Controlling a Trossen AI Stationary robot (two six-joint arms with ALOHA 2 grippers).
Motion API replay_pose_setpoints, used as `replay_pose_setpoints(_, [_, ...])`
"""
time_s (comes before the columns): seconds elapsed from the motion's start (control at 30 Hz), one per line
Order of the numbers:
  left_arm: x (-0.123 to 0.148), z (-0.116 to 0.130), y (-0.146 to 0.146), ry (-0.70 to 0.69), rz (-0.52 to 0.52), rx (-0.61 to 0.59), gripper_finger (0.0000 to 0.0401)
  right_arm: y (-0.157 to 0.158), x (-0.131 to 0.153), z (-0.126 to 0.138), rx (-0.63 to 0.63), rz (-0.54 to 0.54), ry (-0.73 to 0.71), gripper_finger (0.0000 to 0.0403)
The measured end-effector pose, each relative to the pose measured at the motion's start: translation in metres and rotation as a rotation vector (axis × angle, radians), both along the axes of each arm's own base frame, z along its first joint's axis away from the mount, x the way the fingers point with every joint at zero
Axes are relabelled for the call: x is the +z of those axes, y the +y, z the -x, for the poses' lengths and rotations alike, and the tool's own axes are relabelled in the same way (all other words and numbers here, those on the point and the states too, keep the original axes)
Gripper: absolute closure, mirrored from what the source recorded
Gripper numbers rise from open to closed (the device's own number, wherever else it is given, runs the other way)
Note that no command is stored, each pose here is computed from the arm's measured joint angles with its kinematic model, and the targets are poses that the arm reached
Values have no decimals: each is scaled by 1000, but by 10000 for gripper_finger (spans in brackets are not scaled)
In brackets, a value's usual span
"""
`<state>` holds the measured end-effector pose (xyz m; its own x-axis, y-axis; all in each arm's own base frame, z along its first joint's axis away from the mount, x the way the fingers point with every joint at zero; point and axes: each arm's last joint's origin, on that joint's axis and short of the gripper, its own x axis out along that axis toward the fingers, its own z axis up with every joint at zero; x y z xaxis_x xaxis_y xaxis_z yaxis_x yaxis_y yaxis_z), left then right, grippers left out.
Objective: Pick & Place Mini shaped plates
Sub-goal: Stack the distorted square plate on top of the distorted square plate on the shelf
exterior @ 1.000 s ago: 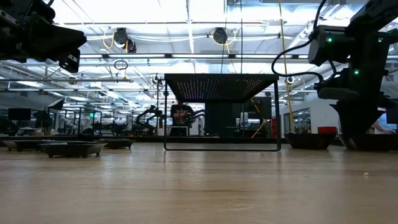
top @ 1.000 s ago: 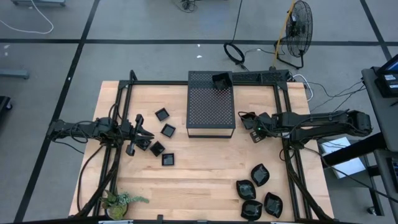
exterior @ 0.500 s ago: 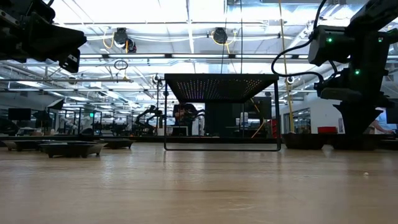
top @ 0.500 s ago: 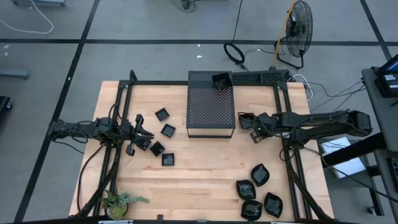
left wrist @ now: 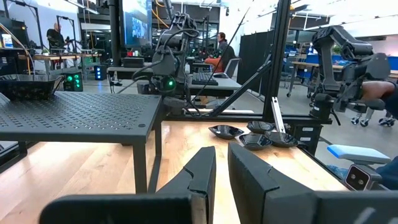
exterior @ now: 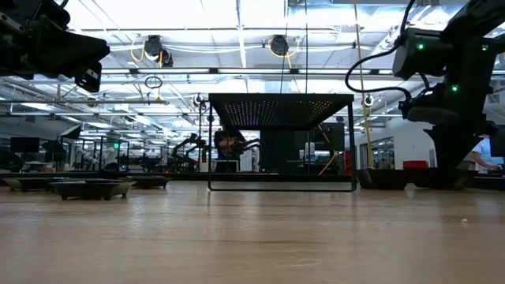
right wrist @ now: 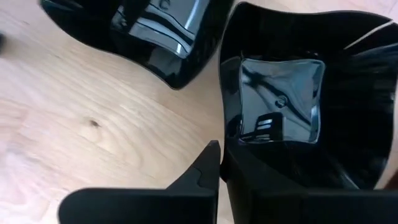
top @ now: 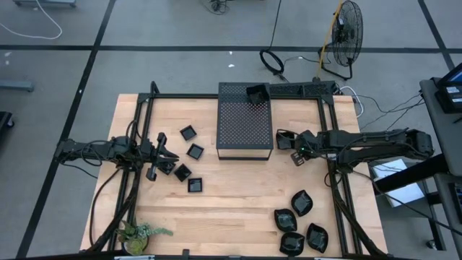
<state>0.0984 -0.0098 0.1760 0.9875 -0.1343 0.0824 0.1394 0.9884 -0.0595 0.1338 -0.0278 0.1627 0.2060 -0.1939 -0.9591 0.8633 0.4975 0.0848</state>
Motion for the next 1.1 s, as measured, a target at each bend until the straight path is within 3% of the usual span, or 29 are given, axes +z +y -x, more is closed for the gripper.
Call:
replay_pose_setpoints(0.47, [0, 0, 0, 0, 0, 1, 354, 1, 22, 9, 29, 50, -221, 397])
replay_pose_setpoints(0.83, [0, 0, 0, 0, 0, 0, 354, 1, 43, 7, 120, 148, -457, 397])
replay_pose_setpoints(1.1, [0, 0, 0, 0, 0, 0, 354, 0, 54, 8, 151, 236, -553, 397])
